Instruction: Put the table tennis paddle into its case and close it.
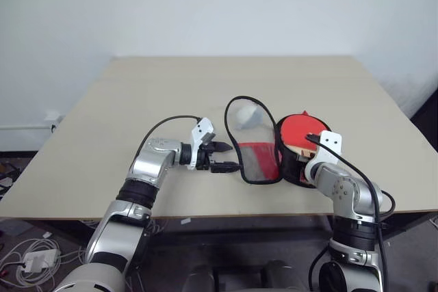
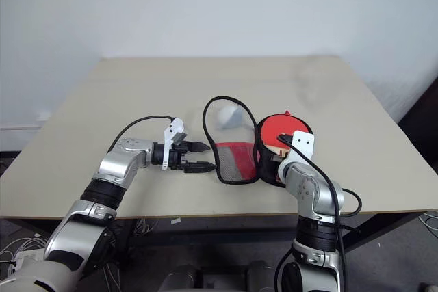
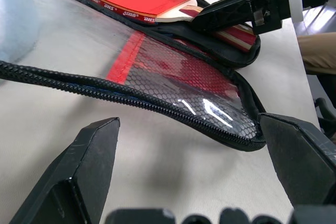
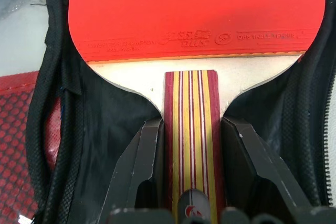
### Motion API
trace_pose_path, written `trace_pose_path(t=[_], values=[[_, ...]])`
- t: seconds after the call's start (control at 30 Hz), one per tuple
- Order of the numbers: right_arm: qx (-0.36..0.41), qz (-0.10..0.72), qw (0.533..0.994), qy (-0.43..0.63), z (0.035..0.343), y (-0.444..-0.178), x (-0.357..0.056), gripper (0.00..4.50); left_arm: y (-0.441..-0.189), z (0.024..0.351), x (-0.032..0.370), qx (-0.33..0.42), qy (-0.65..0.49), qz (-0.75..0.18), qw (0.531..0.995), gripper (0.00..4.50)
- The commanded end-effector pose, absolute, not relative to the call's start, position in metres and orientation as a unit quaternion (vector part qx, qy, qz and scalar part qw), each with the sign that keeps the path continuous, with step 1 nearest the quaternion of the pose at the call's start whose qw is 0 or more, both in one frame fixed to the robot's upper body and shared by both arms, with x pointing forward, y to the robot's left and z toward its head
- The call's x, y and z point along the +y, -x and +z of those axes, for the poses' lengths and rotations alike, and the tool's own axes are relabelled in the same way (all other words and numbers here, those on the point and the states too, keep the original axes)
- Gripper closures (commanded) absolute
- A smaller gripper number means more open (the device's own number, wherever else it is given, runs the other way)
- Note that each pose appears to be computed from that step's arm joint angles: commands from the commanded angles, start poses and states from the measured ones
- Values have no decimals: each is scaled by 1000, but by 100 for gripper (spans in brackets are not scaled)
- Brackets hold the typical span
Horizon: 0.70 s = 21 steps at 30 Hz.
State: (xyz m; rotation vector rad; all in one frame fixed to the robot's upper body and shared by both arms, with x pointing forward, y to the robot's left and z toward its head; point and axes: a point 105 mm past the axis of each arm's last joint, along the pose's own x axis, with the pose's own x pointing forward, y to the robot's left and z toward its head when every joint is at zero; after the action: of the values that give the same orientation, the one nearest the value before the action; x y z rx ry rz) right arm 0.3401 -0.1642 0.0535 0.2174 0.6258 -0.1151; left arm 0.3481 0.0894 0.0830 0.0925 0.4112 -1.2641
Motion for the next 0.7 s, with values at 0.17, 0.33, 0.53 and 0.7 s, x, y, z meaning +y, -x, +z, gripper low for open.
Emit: trace_pose_path(t=[0.17, 0.33, 0.53, 0.7], values=[[326, -63, 939, -92, 42, -340, -164, 257, -351, 96, 87, 166, -51, -591, 788, 0], [327, -48, 940, -86, 42, -340, -159, 105, -352, 99, 90, 165, -51, -590, 789, 0], [229, 2, 969, -98, 85, -352, -155, 4, -357, 105, 94, 162, -40, -584, 794, 0], [44, 42, 983, -171, 166, -359, -161, 4, -356, 106, 100, 170, -32, -592, 787, 0]])
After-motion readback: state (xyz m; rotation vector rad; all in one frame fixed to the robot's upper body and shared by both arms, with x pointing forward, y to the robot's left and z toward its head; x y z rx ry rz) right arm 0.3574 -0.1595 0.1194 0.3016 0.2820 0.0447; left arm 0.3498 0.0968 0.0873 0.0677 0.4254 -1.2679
